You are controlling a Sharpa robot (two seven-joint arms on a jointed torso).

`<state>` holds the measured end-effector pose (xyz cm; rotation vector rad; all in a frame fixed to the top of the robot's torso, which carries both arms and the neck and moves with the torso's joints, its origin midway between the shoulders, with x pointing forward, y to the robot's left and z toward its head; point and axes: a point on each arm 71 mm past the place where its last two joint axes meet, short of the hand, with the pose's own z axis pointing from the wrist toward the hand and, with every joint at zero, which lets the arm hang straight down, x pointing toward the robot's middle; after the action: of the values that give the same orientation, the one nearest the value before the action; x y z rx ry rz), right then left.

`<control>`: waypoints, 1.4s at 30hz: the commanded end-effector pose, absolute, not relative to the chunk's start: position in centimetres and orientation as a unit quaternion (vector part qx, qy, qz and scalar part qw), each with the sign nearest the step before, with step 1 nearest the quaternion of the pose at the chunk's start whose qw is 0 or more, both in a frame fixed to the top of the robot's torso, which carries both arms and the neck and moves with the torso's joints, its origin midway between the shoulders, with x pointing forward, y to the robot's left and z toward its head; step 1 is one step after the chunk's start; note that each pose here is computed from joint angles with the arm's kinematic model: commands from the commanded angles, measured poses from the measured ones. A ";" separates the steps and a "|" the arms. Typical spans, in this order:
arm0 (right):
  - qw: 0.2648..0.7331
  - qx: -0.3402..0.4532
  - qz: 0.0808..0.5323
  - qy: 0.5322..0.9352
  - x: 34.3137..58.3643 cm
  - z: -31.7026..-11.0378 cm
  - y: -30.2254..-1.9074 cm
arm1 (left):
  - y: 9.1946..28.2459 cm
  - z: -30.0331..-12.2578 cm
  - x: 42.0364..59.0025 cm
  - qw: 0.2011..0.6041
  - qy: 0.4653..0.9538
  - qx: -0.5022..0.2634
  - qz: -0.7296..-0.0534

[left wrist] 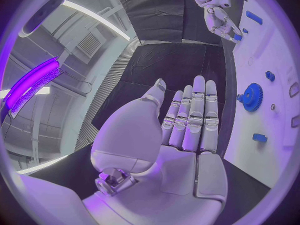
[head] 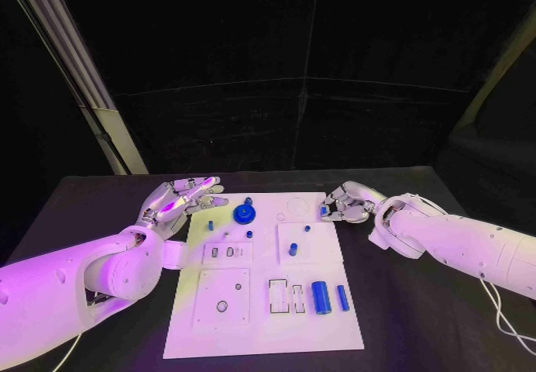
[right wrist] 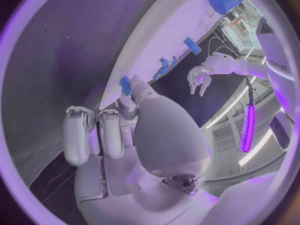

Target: Assemble the parts on the task board

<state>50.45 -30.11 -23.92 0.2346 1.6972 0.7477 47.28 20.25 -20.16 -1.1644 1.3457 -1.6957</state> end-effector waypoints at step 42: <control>0.593 0.020 0.378 0.711 46.7 -20.7 -11.9 | 21.0 -19.9 47.6 0.338 0.509 -0.448 -0.652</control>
<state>46.65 -12.22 -20.43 0.0890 1.6114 0.9391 47.50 20.99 -20.08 -1.1706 1.3365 -1.6813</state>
